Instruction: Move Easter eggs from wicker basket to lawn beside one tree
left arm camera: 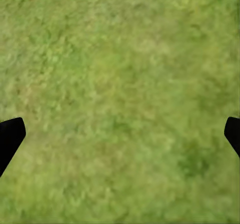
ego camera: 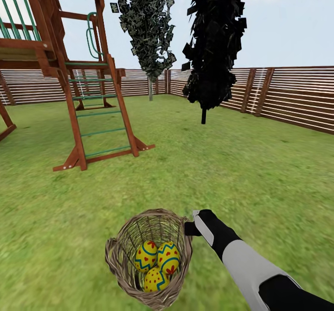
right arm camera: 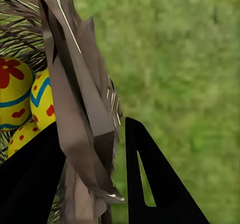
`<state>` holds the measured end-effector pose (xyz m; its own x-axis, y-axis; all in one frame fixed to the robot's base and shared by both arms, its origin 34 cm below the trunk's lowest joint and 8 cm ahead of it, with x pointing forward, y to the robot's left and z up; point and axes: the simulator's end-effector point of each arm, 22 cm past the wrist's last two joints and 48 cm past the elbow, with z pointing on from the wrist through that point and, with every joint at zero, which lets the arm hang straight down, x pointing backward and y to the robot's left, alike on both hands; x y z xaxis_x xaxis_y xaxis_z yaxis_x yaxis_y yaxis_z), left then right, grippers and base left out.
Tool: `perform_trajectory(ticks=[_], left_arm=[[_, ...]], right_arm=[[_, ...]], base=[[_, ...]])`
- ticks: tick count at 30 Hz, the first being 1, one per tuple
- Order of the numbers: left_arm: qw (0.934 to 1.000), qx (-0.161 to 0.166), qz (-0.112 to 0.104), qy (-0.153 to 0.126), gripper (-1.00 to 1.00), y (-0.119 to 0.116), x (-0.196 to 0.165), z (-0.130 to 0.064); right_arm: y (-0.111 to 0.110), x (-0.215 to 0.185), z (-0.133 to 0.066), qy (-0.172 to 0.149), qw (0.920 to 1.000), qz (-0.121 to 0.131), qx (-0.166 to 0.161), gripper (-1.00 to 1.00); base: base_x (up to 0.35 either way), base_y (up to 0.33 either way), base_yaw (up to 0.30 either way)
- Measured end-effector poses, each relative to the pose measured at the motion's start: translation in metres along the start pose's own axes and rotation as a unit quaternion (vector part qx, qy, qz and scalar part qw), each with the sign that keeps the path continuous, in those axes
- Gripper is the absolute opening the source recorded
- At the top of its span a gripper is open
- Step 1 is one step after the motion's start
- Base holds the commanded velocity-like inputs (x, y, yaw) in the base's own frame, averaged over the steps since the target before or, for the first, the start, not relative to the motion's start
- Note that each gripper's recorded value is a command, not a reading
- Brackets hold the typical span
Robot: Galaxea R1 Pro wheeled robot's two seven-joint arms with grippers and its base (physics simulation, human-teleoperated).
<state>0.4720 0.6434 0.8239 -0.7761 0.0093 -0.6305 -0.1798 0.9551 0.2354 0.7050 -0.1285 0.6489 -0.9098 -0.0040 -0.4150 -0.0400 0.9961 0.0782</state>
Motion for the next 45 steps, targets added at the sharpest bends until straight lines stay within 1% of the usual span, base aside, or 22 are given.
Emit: perform_trajectory(ticks=[8, 12, 15, 18, 24, 41, 45], left_arm=[[0.9999, 0.006, -0.006, 0.006, 1.0, -0.006, 0.018, 0.015], [0.9999, 0.008, -0.008, 0.006, 1.0, -0.011, 0.025, 0.021], [0.9999, 0.009, -0.008, 0.006, 1.0, -0.013, 0.029, 0.025], [0.9999, 0.009, -0.007, 0.009, 1.0, -0.014, 0.036, 0.029], [0.9999, 0.01, -0.007, 0.01, 1.0, -0.017, 0.046, 0.037], [0.9999, 0.01, -0.009, 0.003, 1.0, -0.023, 0.069, 0.055], [0.9998, 0.013, -0.012, 0.0, 1.0, -0.028, 0.075, 0.06]], right_arm=[[-0.001, 0.008, 0.013, 0.0, 1.0, 0.001, -0.001, -1.0], [-0.001, 0.011, 0.019, -0.001, 1.0, 0.002, -0.002, -1.0], [-0.003, 0.014, 0.024, -0.001, 1.0, -0.003, 0.002, -1.0], [-0.002, 0.017, 0.028, -0.001, 1.0, 0.002, -0.002, -1.0], [-0.003, 0.023, 0.038, -0.001, 1.0, 0.001, -0.001, -1.0], [-0.005, 0.036, 0.06, -0.008, 1.0, 0.002, -0.001, -1.0], [-0.006, 0.039, 0.065, -0.01, 0.9999, 0.002, -0.001, -1.0]], base=[[0.0, 0.0, -0.004], [0.0, 0.0, -0.151], [0.0, 0.0, -0.053], [0.0, 0.0, -0.009], [0.0, 0.0, -0.012], [0.0, 0.0, -0.216], [0.0, 0.0, -0.224]])
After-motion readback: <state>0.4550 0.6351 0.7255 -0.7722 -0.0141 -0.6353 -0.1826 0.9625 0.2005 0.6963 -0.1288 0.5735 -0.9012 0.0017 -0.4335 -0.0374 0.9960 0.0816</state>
